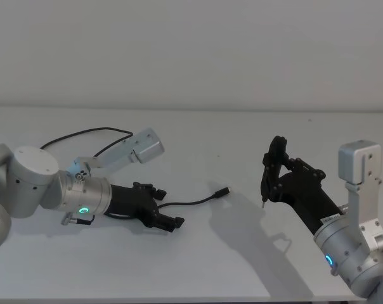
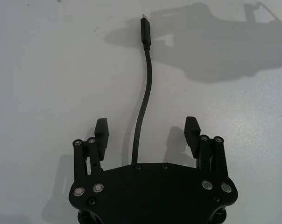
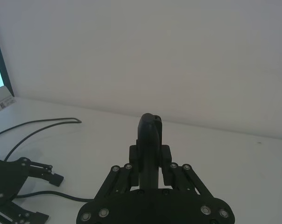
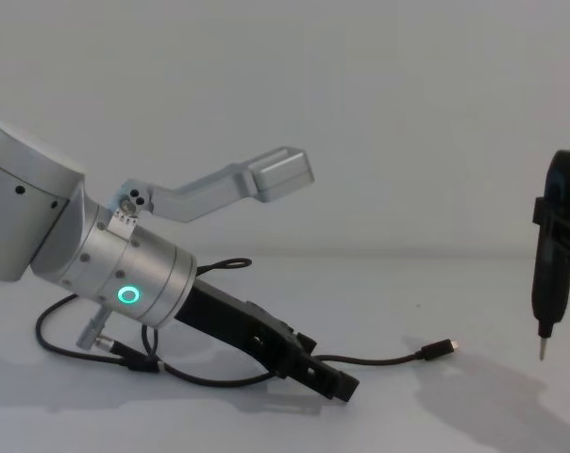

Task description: Pick up the data cable with the one hand.

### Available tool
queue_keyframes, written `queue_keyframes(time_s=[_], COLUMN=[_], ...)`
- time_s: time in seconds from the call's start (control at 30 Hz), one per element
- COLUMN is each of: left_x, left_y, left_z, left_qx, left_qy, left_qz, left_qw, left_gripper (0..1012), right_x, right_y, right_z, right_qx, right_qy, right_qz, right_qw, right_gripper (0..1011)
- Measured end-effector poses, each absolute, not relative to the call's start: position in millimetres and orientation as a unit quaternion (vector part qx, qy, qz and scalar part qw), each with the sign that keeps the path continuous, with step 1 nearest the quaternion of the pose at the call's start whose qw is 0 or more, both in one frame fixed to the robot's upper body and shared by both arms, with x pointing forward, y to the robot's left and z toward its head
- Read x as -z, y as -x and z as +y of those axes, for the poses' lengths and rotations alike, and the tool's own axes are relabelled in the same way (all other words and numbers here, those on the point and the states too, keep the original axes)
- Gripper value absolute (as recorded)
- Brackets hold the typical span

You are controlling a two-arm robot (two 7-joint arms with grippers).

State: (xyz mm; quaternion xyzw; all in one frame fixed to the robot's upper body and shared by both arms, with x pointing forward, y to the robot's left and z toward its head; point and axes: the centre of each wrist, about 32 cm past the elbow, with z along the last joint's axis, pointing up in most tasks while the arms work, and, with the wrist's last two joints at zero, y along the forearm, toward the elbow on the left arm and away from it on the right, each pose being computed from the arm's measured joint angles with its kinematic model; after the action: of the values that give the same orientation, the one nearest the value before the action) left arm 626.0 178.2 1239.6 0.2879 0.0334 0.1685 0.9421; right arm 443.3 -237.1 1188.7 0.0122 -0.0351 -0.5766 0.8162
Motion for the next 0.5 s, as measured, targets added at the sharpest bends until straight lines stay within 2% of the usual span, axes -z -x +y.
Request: queue_keyframes(time_s=[0.2, 0.23, 0.33, 0.4, 0.5], left_x=[-1238.9, -1238.9, -1238.8, -1238.6, -1238.5], left_y=[-626.1, -626.1, -626.2, -626.2, -626.2], left_z=[177.3, 177.2, 176.9, 176.7, 176.3], left_qx=[-0.169, -0.169, -0.169, -0.169, -0.169], left_qy=[-0.288, -0.288, -0.288, -0.289, -0.289], left_qz=[0.034, 0.034, 0.035, 0.035, 0.035], left_qw=[0.942, 0.942, 0.942, 0.942, 0.942], left_gripper=[824, 768, 713, 618, 546], right_x=[-1188.7, -1188.7, -1188.7, -1188.7, -1188.7], right_y=[-443.3, -443.3, -443.3, -443.3, -443.3], right_z=[-237.1, -237.1, -237.1, -237.1, -237.1], right_qx=[0.577, 0.577, 0.577, 0.577, 0.577], right_qy=[-0.012, -0.012, -0.012, -0.012, -0.012], right_qz=[-0.035, -0.035, -0.035, -0.035, -0.035], right_qw=[0.816, 0.816, 0.816, 0.816, 0.816], right_gripper=[274, 275, 274, 275, 275])
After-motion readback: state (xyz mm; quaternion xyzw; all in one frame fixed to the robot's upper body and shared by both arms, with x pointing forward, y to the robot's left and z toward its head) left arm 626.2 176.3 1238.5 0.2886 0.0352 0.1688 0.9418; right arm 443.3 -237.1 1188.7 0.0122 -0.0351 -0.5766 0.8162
